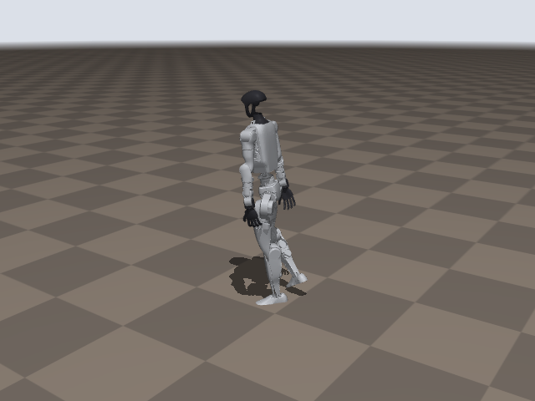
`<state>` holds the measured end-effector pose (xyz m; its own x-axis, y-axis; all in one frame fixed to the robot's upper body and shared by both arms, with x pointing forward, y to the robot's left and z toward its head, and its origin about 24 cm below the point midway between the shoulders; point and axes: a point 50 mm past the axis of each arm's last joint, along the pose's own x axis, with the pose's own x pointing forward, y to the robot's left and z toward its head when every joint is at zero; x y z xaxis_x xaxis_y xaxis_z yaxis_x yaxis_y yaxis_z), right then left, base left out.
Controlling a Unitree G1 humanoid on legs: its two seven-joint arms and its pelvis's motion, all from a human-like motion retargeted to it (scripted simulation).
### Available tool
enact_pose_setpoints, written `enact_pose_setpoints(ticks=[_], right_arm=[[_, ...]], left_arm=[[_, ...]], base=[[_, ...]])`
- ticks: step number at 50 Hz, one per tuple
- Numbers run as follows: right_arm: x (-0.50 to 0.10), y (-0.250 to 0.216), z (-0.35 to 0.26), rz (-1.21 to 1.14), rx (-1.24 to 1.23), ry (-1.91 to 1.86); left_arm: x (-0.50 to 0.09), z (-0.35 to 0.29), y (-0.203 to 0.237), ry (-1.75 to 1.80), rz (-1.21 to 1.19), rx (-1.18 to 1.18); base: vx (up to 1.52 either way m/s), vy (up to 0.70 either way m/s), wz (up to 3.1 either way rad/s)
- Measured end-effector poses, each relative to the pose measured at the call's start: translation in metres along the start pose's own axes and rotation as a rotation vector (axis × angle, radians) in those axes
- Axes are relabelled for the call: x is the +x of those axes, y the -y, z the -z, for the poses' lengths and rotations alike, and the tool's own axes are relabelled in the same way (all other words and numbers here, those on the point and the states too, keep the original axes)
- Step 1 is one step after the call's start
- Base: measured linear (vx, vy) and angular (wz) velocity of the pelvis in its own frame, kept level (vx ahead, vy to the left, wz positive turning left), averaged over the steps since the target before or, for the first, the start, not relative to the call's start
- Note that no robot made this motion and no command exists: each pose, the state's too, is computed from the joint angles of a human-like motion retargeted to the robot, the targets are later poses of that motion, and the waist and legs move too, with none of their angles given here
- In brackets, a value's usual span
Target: In place motions
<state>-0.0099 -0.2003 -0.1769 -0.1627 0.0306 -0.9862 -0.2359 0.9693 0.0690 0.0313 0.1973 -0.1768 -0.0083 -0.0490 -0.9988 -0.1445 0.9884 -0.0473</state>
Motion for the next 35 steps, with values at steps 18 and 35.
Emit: enact_pose_setpoints(ticks=[18,35], right_arm=[[0.001,-0.01,-0.01,-0.041,-0.115,0.002],[-0.003,-0.026,-0.057,-0.073,-0.249,0.174]], left_arm=[[0.004,0.049,0.016,-0.137,0.01,-0.014],[0.003,0.042,0.012,-0.123,0.042,0.012]], base=[[0.02,-0.11,0.49],[-0.01,0.0,0.24]])
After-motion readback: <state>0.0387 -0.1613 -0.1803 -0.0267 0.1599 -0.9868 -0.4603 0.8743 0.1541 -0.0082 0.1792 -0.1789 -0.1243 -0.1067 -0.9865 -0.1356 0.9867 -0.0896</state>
